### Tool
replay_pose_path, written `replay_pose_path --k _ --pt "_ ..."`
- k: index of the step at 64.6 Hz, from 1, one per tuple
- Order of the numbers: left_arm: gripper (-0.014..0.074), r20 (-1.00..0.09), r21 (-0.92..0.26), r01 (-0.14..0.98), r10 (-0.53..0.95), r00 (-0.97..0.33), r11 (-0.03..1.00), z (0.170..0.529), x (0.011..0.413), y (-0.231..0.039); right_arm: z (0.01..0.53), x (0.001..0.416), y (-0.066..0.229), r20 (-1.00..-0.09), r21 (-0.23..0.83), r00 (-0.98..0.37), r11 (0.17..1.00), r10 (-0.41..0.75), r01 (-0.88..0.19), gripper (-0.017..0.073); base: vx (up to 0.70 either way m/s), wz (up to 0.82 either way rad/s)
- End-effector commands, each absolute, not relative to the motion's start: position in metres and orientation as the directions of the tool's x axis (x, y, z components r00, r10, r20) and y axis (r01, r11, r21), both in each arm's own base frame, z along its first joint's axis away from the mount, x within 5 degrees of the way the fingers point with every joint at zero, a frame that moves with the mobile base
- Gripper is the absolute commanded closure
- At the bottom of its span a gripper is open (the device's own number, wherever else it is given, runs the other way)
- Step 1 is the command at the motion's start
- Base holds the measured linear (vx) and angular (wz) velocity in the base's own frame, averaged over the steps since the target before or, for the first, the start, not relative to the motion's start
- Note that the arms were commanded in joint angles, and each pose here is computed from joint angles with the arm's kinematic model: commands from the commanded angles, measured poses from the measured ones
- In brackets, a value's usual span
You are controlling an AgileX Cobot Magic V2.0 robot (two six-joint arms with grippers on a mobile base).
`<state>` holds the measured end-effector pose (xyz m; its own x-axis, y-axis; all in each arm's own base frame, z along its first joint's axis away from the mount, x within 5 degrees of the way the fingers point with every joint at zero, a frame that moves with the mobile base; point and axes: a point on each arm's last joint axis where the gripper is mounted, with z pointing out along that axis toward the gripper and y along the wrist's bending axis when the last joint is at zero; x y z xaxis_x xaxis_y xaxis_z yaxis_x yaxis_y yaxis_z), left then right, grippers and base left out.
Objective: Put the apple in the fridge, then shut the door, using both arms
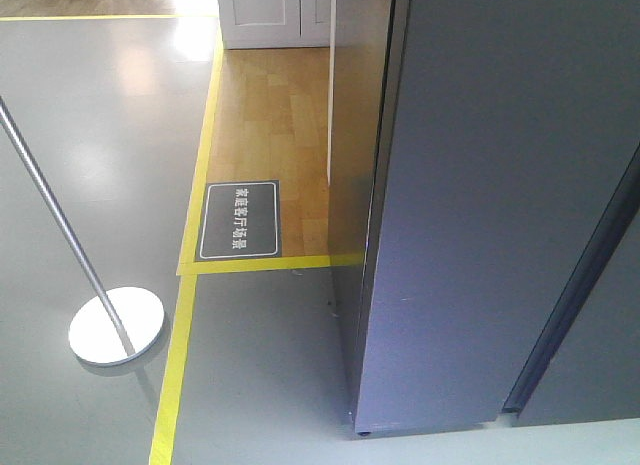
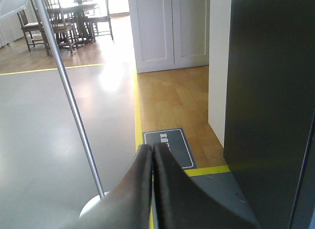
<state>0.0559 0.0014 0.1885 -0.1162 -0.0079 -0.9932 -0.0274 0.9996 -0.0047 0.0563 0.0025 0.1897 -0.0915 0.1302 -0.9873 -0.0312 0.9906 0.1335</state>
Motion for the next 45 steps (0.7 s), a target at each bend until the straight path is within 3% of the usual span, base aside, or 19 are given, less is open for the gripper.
replay_pose_path --k 1,14,45 --pt "0.06 -1.0 -0.016 -0.02 -0.016 -0.016 1.0 0.2012 0.0546 0.001 0.205 0.0553 0.0027 -0.992 0.102 0.071 0.993 0.106 -0.055 0.0565 0.0 0.0" --pt "0.06 -1.0 -0.016 -0.02 -0.016 -0.016 1.0 0.2012 0.0546 0.001 0.2125 0.0545 0.0026 -0.982 0.106 0.152 0.992 0.115 -0.064 0.0565 0.0 0.0" --pt "0.06 -1.0 -0.016 -0.02 -0.016 -0.016 1.0 0.2012 0.0546 0.001 0.2125 0.0545 0.0026 -0.981 0.107 0.152 0.992 0.116 -0.064 0.0565 0.0 0.0"
